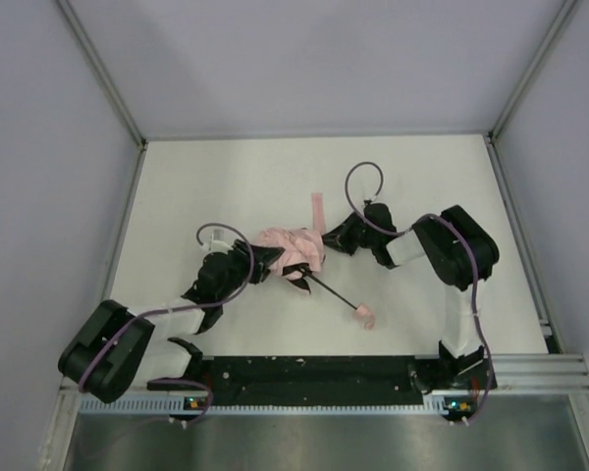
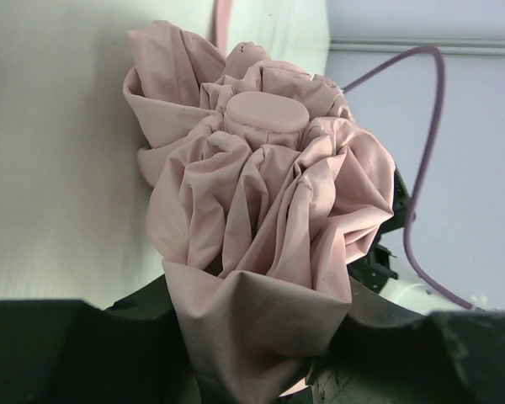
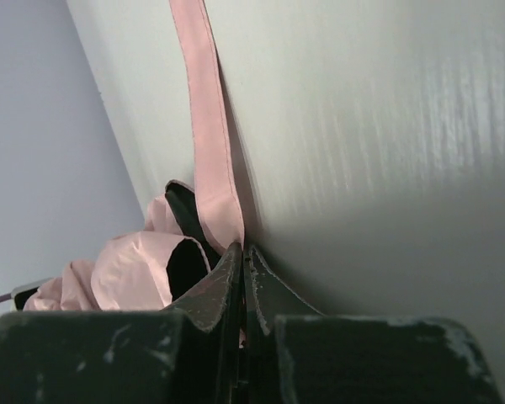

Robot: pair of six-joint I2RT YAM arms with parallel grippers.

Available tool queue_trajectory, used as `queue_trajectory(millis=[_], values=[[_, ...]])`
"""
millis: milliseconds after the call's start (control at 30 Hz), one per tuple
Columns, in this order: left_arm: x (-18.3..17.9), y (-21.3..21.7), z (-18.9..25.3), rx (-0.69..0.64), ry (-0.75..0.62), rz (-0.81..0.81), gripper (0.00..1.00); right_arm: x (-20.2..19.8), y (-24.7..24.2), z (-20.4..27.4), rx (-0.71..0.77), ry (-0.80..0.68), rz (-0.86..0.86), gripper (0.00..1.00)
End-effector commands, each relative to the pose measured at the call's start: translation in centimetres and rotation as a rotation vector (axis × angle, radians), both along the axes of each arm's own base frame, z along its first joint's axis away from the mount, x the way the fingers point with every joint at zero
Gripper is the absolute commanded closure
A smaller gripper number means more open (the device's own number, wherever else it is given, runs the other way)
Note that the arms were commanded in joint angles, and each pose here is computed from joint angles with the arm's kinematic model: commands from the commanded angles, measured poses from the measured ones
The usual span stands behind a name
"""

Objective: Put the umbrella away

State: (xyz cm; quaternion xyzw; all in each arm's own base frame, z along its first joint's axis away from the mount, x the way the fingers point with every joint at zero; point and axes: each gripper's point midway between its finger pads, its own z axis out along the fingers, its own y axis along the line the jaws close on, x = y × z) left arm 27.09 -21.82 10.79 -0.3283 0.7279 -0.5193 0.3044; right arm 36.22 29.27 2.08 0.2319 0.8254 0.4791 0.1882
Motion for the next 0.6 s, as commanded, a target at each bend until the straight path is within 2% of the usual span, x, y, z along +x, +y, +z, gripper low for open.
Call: queue_trajectory(millis=[0,67,200,333,367,500,567], values=[[0.8,-1.0,4.9,-0.081,-0.126,-0.029,1.0,3.1,0.2,1.6,0.029,-0.078,-0.051,1.0],[0.9,-1.8,3.6,-0.039,-0.06,-0.069,1.0,3.3,0.3,2.1,0.034,-0.089,-0.048,1.0],[0.1,-1.6,-1.8,0.041,0.115,-0.075,1.0,3.2,0.0,2.1,0.044,-0.113,-0.05,1.0],[-0.6,-2.1,-4.6,0.105,0.16,-0.149,1.0,3.1,-0.2,1.1,0.044,-0.114,-0.026,1.0],[-1.2,-2.1,-5.8,0.139,0.215,-0.177,1.0,3.1,-0.4,1.1,0.044,-0.12,-0.023,1.0],[-2.1,-0.7,-8.3,0.245,0.308,-0.153,1.0,2.5,-1.1,1.5,-0.034,-0.143,0.027,1.0],[-1.9,-0.1,-8.4,0.278,0.316,-0.138,1.0,1.9,-1.5,1.8,-0.091,-0.141,0.077,0.94]])
